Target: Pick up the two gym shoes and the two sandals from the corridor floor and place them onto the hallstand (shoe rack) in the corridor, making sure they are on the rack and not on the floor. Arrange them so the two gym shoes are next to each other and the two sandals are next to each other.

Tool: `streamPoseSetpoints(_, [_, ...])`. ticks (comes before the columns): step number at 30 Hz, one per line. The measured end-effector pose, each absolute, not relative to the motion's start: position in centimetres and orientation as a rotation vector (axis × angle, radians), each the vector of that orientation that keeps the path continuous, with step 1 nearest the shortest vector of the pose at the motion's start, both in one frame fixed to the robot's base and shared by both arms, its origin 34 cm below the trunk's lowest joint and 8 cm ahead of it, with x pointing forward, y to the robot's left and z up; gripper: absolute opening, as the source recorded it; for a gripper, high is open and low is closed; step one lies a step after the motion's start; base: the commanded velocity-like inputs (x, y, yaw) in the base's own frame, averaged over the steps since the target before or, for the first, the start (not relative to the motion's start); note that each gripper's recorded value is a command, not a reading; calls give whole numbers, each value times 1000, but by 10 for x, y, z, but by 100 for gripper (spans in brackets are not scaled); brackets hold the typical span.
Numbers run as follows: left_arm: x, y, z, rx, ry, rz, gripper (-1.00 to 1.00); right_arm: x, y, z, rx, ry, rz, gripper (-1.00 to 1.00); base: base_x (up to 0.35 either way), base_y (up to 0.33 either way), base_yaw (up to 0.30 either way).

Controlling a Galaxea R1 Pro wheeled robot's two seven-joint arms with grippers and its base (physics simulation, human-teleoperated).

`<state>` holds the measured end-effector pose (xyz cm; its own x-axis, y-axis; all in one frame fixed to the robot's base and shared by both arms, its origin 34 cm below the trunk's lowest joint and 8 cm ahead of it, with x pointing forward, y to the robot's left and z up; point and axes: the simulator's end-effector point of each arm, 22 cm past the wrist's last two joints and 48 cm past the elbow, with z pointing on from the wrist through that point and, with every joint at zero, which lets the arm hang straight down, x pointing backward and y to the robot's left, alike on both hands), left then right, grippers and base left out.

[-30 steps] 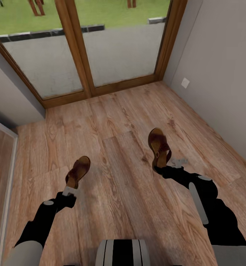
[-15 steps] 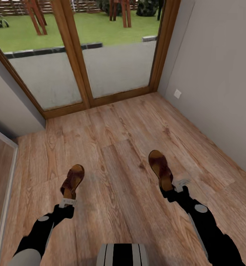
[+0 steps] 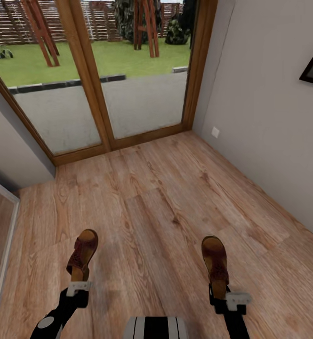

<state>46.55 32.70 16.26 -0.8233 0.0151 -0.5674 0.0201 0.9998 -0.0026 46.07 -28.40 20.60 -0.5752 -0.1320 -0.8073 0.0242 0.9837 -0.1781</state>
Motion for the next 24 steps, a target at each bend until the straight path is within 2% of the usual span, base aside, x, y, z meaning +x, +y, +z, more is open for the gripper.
streamPoseSetpoints(24, [497,323,218,-4,2403,0,-100,457,-291,240,-57,2132,-226,-100,0,0,-111])
